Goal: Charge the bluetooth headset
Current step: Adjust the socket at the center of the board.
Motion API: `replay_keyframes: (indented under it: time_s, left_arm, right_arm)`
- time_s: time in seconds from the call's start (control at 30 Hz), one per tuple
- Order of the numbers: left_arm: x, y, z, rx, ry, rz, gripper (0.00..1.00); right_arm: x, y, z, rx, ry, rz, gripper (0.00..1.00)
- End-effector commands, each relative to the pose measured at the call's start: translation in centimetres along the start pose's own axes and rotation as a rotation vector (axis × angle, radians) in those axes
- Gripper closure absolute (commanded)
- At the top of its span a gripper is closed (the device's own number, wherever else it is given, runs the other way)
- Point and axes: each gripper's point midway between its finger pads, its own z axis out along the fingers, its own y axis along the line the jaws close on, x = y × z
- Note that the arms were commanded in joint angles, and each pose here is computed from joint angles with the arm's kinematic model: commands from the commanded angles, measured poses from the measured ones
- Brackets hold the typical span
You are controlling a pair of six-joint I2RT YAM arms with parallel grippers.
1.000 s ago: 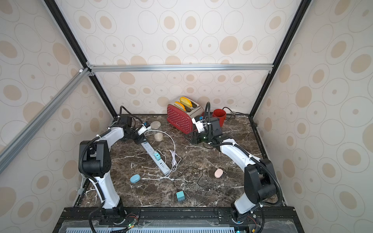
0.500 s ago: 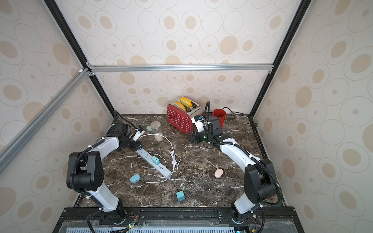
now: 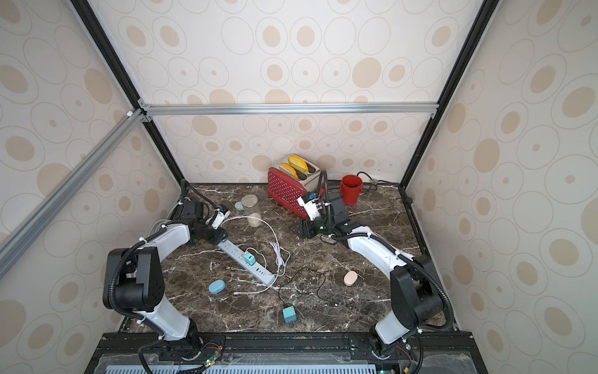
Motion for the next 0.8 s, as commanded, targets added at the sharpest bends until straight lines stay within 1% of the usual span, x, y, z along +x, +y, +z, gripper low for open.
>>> replay_keyframes:
  time_s: [0.0,0.1,0.2,0.3,0.4,0.6,0.77]
  left_arm:
    - [1.0,0.0,-0.7,-0.017,0.033,-0.012,0.56]
    - [1.1,0.1,-0.8,-0.029,0.030,-0.017,0.54]
    - [1.0,0.2,-0.9,-0.042,0.020,-0.022,0.50]
    - [0.6,0.0,-1.3,-0.034,-0.004,-0.022,0.46]
    - [-0.1,-0.2,-1.5,-0.025,-0.035,-0.027,0.43]
    - [-0.7,0.0,-2.1,-0.048,-0.086,-0.027,0.37]
    - [-1.9,0.1,-3.0,-0.058,-0.143,-0.028,0.32]
  right_arm:
    - [1.8,1.8,0.8,0.026,0.035,-0.113,0.35]
    - [4.1,3.7,2.4,-0.009,0.080,-0.090,0.32]
    - [6.6,5.7,4.3,-0.023,0.131,-0.095,0.27]
    - [8.4,6.9,5.7,0.006,0.159,-0.127,0.22]
    - [9.5,7.6,6.7,0.016,0.157,-0.130,0.20]
    - [10.4,9.4,7.9,-0.024,0.179,-0.146,0.27]
    - [10.1,9.7,8.0,-0.021,0.177,-0.136,0.27]
